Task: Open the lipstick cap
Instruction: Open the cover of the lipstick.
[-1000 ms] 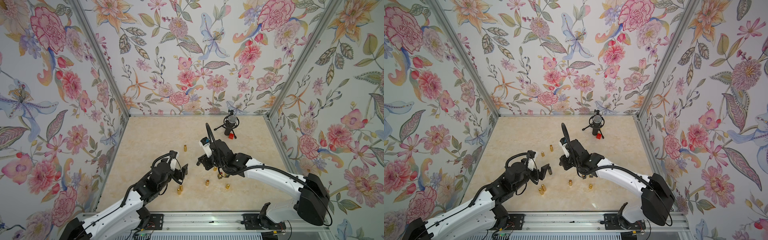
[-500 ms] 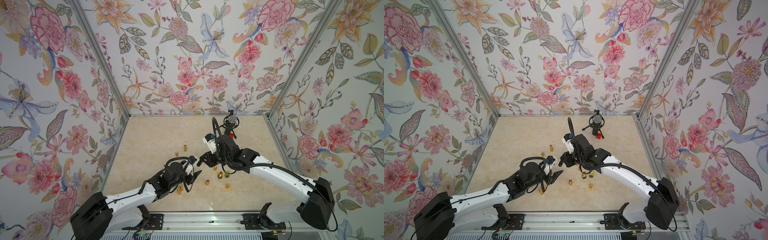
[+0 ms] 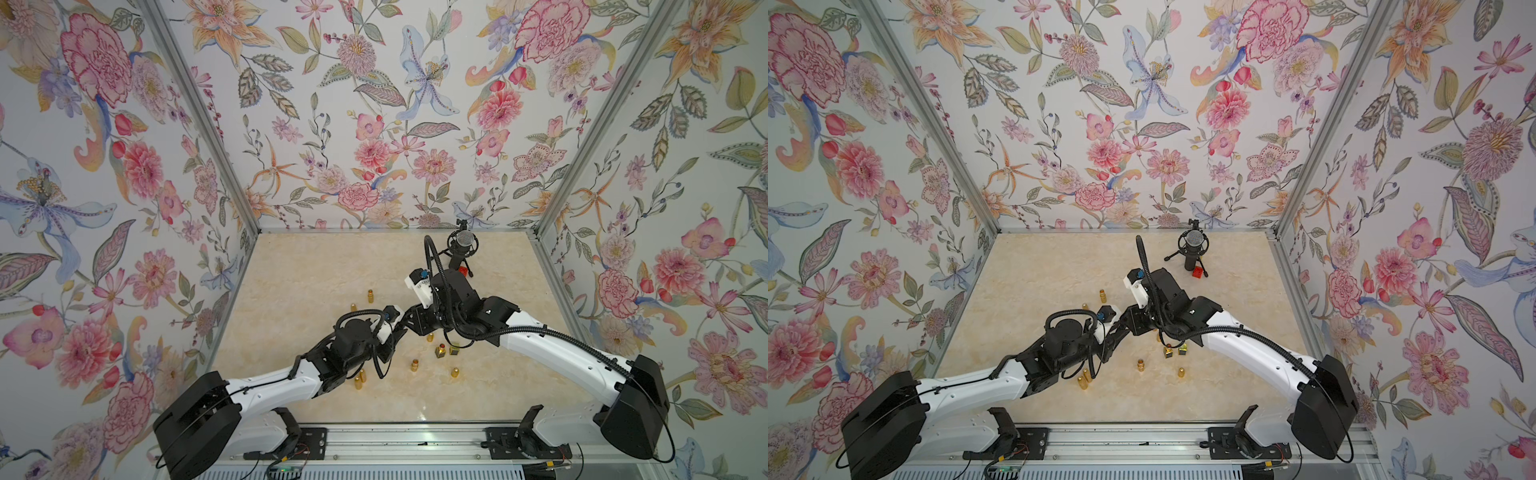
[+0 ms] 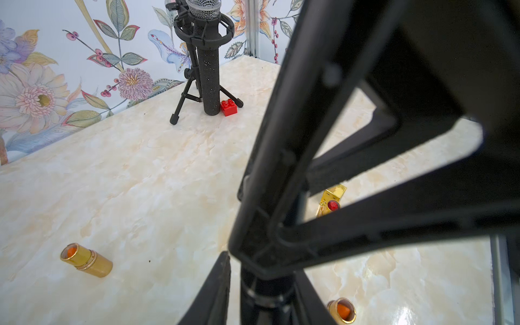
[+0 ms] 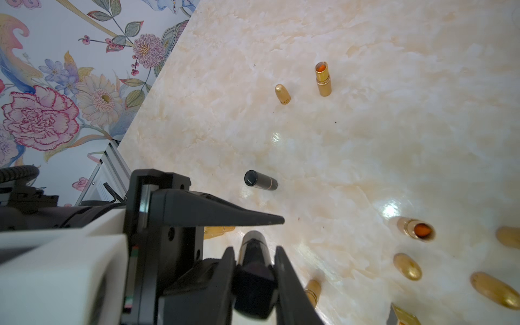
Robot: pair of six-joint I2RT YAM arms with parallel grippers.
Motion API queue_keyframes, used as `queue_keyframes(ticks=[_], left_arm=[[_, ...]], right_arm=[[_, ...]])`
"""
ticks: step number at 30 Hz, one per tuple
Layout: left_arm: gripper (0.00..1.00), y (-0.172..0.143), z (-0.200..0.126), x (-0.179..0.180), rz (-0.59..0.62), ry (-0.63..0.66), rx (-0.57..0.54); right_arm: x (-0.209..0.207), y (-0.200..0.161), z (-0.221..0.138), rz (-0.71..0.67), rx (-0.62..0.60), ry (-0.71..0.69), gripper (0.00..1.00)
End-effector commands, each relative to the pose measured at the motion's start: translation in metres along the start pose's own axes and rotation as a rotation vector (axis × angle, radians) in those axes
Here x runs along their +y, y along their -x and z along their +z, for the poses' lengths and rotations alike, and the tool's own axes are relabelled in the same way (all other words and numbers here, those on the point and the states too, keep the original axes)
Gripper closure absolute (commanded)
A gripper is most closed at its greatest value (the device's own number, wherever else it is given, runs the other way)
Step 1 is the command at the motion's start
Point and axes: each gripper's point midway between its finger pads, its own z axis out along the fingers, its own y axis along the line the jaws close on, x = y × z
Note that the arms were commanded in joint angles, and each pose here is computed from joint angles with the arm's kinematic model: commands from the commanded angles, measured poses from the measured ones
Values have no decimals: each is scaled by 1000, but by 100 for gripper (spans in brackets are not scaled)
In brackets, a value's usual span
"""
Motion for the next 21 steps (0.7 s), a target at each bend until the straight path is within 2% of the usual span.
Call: queue_keyframes(ticks=[1,4,7,9,11,14,16,21], left_arm=[[72,13,-4,-1,7,-13,-49],[75,11,-5,-1,7,-10,-45],[83,12,-6,-1,7,-13,-52],[83,14,-7,-1,7,-11,-56],[86,15,-8,-1,7,-13,-60],[88,16,-9,-2,7,-19,-64],[89,18,-10,-3,9,-23,-68],[89,20,-10,-3,15,-26,-68]], right_arm=[[7,9,-12,11,-26,26,75],[8,10,-13,14,-35,28,75],[9,12,-14,22,-41,36,75],[10,13,-14,30,-46,39,74],[9,15,-15,34,-52,39,66],[9,15,-14,43,-55,41,64],[10,16,-13,45,-55,44,58],[10,14,-7,54,-46,57,60]])
